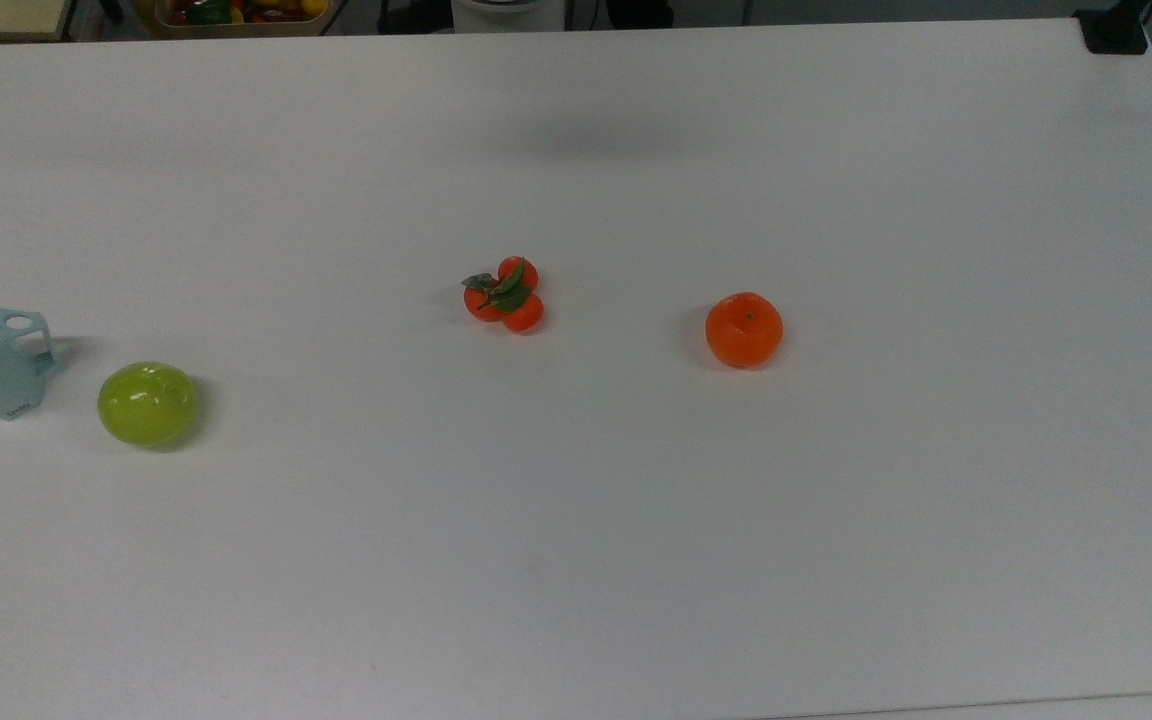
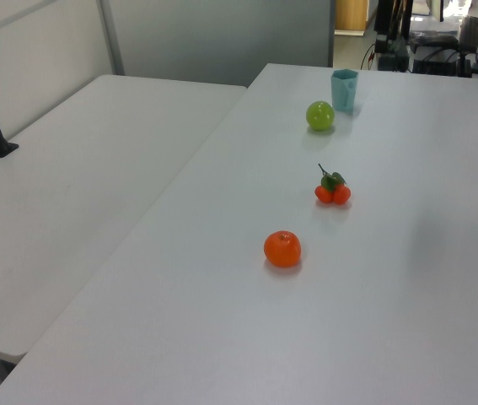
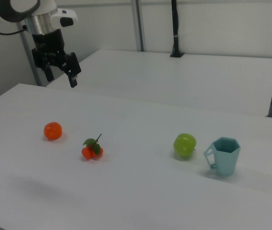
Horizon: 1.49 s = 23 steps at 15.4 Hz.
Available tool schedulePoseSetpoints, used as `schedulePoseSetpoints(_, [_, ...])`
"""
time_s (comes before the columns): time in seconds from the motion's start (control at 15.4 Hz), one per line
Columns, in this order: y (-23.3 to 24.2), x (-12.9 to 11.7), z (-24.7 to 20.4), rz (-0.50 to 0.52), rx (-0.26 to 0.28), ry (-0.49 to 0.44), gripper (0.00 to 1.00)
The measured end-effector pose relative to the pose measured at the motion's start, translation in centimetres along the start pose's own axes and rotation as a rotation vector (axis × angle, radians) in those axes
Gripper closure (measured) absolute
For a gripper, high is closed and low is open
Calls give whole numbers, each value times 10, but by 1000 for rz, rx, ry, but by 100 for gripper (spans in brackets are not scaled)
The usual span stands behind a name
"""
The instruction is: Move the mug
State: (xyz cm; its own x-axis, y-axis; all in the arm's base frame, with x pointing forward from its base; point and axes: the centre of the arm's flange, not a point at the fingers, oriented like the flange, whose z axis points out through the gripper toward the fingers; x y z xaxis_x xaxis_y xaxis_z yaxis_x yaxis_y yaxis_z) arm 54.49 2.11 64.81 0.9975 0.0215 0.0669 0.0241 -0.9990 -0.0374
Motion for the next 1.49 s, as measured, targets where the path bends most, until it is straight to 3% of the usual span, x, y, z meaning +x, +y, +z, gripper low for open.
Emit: schedulePoseSetpoints(1.49, [12,5,19,28,-1,-3,0])
